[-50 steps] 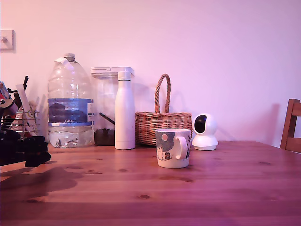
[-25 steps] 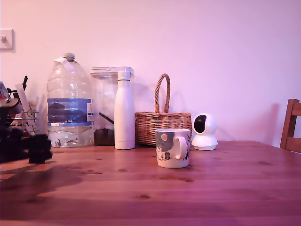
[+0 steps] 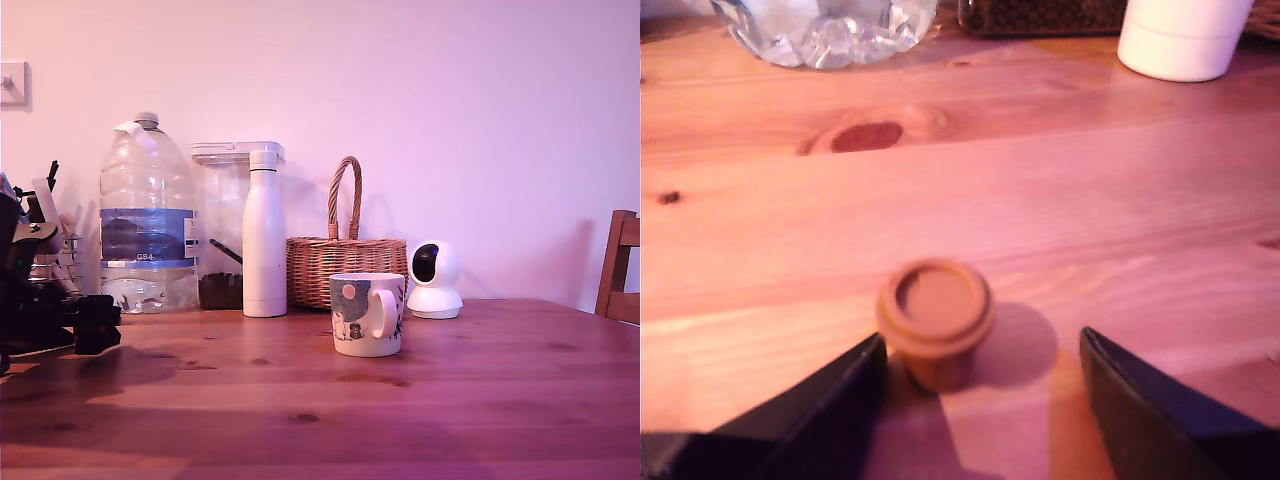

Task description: Pick up the coffee capsules from the table one by one and drop them inside the nearest coffee cup

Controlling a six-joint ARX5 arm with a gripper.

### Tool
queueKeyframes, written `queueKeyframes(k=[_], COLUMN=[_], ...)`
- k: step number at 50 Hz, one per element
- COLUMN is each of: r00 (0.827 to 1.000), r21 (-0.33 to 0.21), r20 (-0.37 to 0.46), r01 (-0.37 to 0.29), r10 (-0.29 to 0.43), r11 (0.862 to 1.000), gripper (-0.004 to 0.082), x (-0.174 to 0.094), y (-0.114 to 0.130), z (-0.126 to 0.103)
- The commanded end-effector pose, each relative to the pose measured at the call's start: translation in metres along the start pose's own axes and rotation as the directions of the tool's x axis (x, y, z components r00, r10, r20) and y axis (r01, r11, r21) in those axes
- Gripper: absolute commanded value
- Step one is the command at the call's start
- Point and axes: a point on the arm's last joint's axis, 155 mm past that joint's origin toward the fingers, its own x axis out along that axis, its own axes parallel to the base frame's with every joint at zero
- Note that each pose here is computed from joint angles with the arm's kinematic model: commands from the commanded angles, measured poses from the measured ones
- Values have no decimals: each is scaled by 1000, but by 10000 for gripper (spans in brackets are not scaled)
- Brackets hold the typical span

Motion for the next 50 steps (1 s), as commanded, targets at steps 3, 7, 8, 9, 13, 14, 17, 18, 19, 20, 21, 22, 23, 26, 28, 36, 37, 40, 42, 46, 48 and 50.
queueKeyframes(k=[3, 7, 8, 9, 13, 14, 17, 18, 19, 20, 21, 22, 23, 26, 28, 36, 37, 40, 42, 46, 48, 50], r00=[999, 999, 999, 999, 998, 998, 998, 998, 998, 998, 998, 998, 998, 998, 998, 998, 998, 998, 998, 997, 998, 998], r21=[-5, -9, -11, -11, -18, -19, -27, -31, -32, -32, -32, -32, -38, -42, -43, -43, -43, -43, -43, -40, -39, -28], r20=[-35, -48, -50, -51, -60, -60, -62, -61, -62, -63, -64, -64, -64, -65, -65, -64, -65, -65, -65, -67, -67, -68], r01=[-9, -10, -10, -11, -16, -18, -21, -23, -24, -24, -25, -25, -26, -28, -28, -27, -27, -26, -27, -26, -25, -16], r10=[9, 9, 9, 10, 15, 17, 20, 21, 22, 22, 22, 23, 24, 26, 26, 24, 24, 24, 24, 24, 23, 15], r11=[1000, 1000, 1000, 1000, 1000, 1000, 999, 999, 999, 999, 999, 999, 999, 999, 999, 999, 999, 999, 999, 999, 999, 999], gripper=[554, 553, 553, 553, 548, 548, 529, 514, 497, 473, 447, 426, 396, 318, 265, 137, 130, 119, 108, 104, 104, 104], x=[3, 5, 6, 6, 6, 6, 5, 5, 5, 5, 5, 5, 5, 5, 5, 5, 5, 5, 5, 5, 5, 5], y=[4, 5, 5, 5, 7, 8, 9, 10, 10, 11, 11, 11, 11, 12, 12, 12, 12, 12, 12, 12, 12, 10], z=[-10, -11, -11, -11, -13, -13, -14, -13, -14, -14, -14, -14, -14, -14, -14, -14, -14, -14, -14, -15, -15, -15])
